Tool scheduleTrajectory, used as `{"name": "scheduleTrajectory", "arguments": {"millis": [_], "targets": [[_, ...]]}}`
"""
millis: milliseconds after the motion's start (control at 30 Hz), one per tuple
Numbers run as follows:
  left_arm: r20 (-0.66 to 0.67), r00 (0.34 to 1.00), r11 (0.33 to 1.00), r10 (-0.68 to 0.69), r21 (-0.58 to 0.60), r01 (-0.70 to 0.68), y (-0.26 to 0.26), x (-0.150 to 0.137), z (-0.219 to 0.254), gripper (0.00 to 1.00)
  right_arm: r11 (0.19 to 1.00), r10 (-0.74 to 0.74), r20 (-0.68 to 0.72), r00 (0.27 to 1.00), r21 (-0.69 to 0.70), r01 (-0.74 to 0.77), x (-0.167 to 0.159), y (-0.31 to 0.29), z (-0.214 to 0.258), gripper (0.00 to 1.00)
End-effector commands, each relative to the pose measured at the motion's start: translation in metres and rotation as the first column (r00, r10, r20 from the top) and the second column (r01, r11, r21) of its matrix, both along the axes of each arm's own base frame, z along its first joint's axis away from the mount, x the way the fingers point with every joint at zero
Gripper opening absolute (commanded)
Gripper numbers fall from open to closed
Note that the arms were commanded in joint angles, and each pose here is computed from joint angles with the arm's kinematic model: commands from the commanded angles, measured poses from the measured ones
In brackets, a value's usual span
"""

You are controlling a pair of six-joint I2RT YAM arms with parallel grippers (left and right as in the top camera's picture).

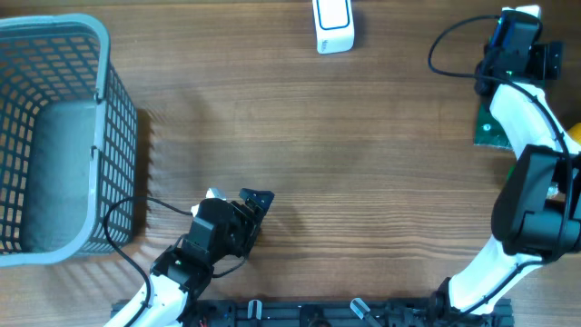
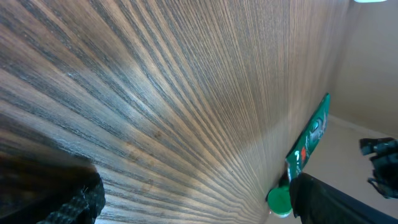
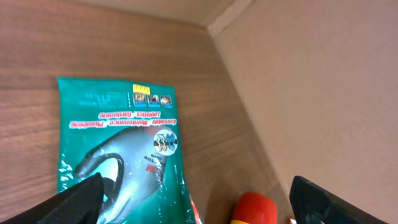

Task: Scan the item barcode
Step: 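Carry the glove packet right and drop it at the table edge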

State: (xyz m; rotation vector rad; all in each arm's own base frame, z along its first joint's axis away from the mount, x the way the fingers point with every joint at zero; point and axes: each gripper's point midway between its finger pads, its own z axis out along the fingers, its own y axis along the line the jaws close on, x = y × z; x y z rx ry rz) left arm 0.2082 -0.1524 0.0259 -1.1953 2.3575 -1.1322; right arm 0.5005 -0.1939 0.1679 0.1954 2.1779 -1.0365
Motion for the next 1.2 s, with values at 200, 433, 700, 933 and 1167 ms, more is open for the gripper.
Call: {"name": "scheduleTrajectory", "arguments": {"millis": [200, 433, 700, 933, 1167], "targets": [[-0.086, 0.996, 0.999, -0.012, 0.048, 0.016, 0.009, -0.020, -0.026, 1.00, 0.932, 0.231, 0.386, 0.893, 0.174, -0.317, -0.041, 0.130, 0.164, 1.00], [-0.086, 0.996, 0.999, -0.012, 0.048, 0.016, 0.009, -0.020, -0.026, 1.00, 0.390, 0.193, 0.503, 0.842, 0.748, -0.536, -0.141, 0.249, 0.183, 1.00], [-0.086, 0.996, 0.999, -0.012, 0.048, 0.016, 0.009, -0.020, -0.026, 1.00, 0.252, 0.037, 0.303, 0.952, 0.919, -0.302, -0.205, 0.253, 0.156, 1.00], [-0.086, 0.996, 0.999, -0.012, 0.048, 0.016, 0.009, -0.020, -0.026, 1.00, 0.361, 0.204, 0.415, 0.887, 0.810, -0.462, -0.201, 0.250, 0.175, 1.00], [-0.086, 0.996, 0.999, -0.012, 0.048, 0.017, 0.009, -0.020, -0.026, 1.00, 0.415, 0.406, 0.536, 0.740, 0.614, -0.672, -0.217, 0.256, 0.211, 1.00]]}}
